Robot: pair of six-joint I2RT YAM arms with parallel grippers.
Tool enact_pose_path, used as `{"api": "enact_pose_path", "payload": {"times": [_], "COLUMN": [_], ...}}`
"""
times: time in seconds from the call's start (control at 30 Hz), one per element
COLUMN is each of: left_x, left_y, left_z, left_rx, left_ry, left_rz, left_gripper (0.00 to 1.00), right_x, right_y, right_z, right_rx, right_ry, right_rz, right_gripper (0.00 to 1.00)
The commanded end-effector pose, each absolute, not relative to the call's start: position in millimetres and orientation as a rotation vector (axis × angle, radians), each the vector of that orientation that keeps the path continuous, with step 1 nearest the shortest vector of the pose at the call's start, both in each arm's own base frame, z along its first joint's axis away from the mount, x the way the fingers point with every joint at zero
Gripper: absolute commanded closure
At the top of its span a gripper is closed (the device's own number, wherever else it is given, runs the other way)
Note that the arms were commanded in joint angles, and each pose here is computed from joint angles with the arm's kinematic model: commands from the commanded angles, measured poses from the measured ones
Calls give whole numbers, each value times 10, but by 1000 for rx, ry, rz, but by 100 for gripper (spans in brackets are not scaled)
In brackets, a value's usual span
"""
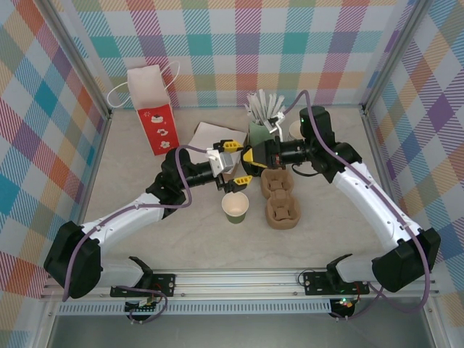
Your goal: Pack the takeout coffee
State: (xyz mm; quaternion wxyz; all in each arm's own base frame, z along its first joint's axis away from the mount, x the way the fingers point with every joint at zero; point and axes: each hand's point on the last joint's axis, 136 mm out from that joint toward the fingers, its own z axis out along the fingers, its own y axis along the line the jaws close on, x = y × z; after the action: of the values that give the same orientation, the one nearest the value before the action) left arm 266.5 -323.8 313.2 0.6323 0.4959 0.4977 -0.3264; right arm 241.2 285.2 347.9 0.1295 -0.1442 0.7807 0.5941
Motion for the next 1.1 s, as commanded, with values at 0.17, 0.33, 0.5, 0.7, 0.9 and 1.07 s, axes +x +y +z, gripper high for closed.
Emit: {"api": "enact_pose_path", "payload": {"times": [0.17,0.33,0.5,0.7,0.9,1.07], "left_x": [2537,2506,2478,2490,2499,2518], "left_y": [-3275,-3261,-3233,-3209,-3203,-3203], "left_z": [3358,3383,3391,3289,3236,3191], "left_rx": [1169,1179,1190,1220,1238,1251], "left_ry": [1040,1033,1035,1075,1101,1119], "left_rz": [-740,-736,-720,-686,-676,-664], "left_gripper": [14,19,24,24,25,26], "right_x": [2338,2334,2349,2365,2392,2405], "right_y": [2949,2996,3006,2965,2919,2888], "right_z": [3413,3397,3336,3272,3146,3075], "right_rx": [-452,-463,-447,-427,-399,-392], "right_ry": [2292,2301,2328,2364,2426,2457], "right_rz": [1790,1804,1789,1717,1628,1553], "right_gripper": [86,86,85,79,70,58]}}
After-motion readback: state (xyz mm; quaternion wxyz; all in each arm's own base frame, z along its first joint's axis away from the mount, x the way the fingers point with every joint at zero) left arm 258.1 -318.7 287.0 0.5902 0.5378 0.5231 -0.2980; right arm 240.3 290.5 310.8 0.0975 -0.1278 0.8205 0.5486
